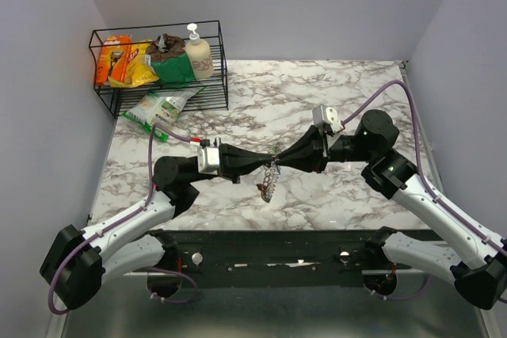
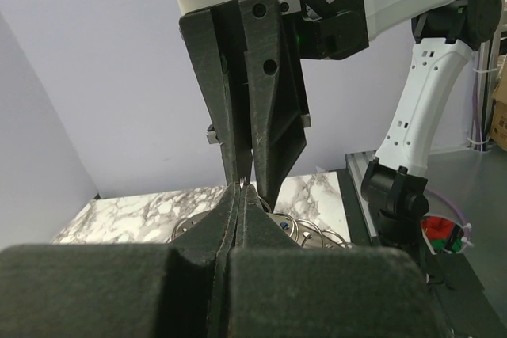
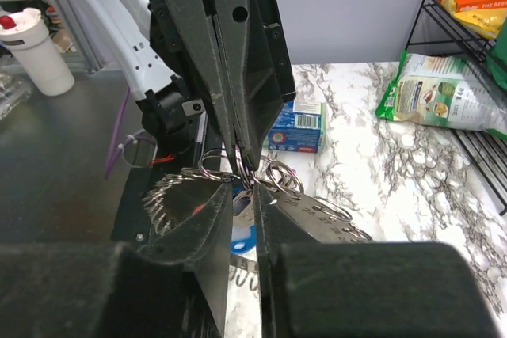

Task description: Put the keys on the keyring

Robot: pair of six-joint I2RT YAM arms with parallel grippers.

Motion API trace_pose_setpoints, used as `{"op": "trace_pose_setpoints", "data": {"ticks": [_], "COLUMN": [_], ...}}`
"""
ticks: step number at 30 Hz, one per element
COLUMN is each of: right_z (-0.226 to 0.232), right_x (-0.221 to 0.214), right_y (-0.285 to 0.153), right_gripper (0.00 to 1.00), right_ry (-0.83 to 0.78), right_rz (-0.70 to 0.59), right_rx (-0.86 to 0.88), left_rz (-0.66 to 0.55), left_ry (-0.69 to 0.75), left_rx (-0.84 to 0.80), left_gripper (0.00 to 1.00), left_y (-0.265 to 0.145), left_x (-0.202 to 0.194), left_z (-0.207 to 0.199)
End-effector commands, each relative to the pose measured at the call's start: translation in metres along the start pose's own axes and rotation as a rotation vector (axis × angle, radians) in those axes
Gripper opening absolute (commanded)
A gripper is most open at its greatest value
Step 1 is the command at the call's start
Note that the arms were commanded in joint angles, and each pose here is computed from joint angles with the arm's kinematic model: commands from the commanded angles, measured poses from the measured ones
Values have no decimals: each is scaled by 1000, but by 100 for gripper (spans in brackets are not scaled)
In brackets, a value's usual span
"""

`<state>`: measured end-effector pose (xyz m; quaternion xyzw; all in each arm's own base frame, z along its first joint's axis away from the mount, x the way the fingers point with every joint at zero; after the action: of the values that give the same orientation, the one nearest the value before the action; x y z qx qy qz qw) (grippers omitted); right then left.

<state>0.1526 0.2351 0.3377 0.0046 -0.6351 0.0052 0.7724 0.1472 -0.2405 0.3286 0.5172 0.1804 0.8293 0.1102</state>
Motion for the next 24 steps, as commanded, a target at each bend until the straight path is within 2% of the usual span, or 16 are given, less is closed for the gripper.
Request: {"op": "trace_pose_setpoints", "data": {"ticks": [1, 24], "right_z": [-1, -8], "right_x": [-6, -17], "right_y": [5, 5], "right_gripper": [22, 18], "right_ry": [18, 45], "right_rz": [13, 56], "right_rx": [32, -9], "left_rz": [-67, -92], "left_ry": [62, 70], "left_rx": [-16, -20], "left_gripper": [0, 0], "left_y": [8, 9], "left_x": [21, 29], "left_z": [5, 5]}}
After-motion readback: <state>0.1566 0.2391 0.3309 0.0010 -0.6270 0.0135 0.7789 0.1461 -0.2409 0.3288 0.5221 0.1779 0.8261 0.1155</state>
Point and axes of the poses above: each gripper's point midway between its finger pads, its own y axis out along the fingers, its own z axis along the line the jaws close on, x = y × z, the point moved 6 cm from there along -y, back along the fingers, and after that the axes turned 12 degrees about y, right-handed, at the moved point
